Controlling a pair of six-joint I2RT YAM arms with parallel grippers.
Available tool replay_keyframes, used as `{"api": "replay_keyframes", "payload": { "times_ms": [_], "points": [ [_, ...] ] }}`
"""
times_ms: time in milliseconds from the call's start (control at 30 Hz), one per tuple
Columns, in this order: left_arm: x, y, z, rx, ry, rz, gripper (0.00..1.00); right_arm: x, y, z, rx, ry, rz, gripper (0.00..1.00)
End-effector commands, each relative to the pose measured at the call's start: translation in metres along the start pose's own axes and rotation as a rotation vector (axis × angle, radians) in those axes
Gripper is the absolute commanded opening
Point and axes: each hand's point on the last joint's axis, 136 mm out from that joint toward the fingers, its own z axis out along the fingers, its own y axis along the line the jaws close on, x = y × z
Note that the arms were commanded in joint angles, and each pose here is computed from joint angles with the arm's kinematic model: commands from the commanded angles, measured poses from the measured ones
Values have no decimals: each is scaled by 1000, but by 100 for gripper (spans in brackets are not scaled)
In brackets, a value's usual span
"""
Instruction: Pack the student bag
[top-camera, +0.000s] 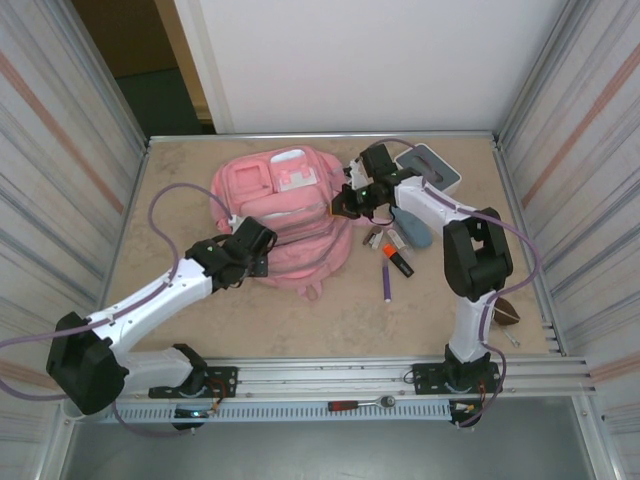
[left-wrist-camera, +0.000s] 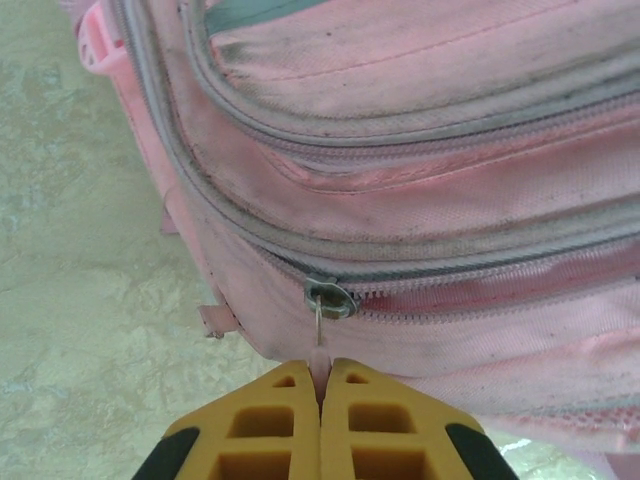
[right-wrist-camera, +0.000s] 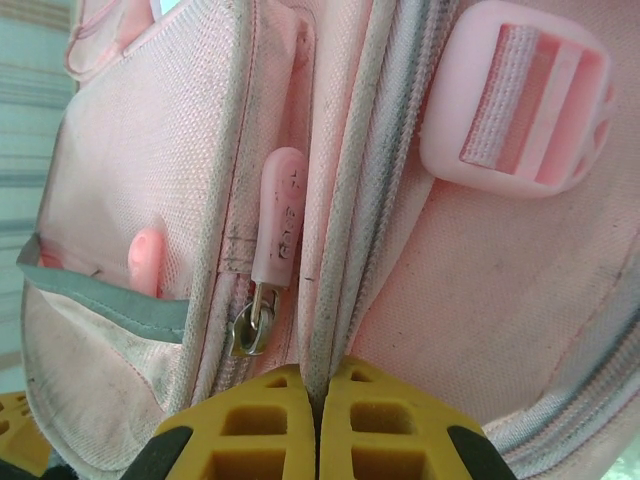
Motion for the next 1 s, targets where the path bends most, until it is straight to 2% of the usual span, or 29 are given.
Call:
{"api": "replay_keyframes", "payload": {
  "times_ms": [0, 100, 233, 300, 400, 467, 533, 633, 767, 833, 967],
  "points": [
    [-4, -3, -10, 40, -26, 1, 0, -18, -9, -25, 69, -54, -122, 6],
    [-12, -10, -13, 96, -49, -9, 0, -15, 0, -40, 85, -89, -199, 18],
    [-22, -18, -21, 150, -76, -13, 0, 3, 17, -50, 29, -124, -176, 45],
    [-25, -21, -24, 168, -81, -15, 0, 16, 21, -51, 15, -137, -137, 54],
    [-26, -23, -26, 187, -88, -14, 0, 38, 27, -50, 88, -143, -254, 58],
    [-26, -23, -27, 191, -89, -3, 0, 47, 36, -53, 165, -159, -467, 61],
    [-27, -23, -28, 196, -88, 3, 0, 55, 53, -54, 183, -172, -689, 63],
    [-27, -21, -28, 216, -84, -8, 0, 66, 78, -50, 137, -208, -963, 62],
    [-27, -21, -29, 251, -83, -25, 0, 81, 99, -35, 53, -228, -1187, 61],
    [-27, -22, -30, 264, -80, -25, 0, 86, 104, -20, 79, -200, -1282, 60],
    [-26, -24, -30, 276, -78, -21, 0, 81, 103, 2, 141, -184, -1347, 59]
  ]
}}
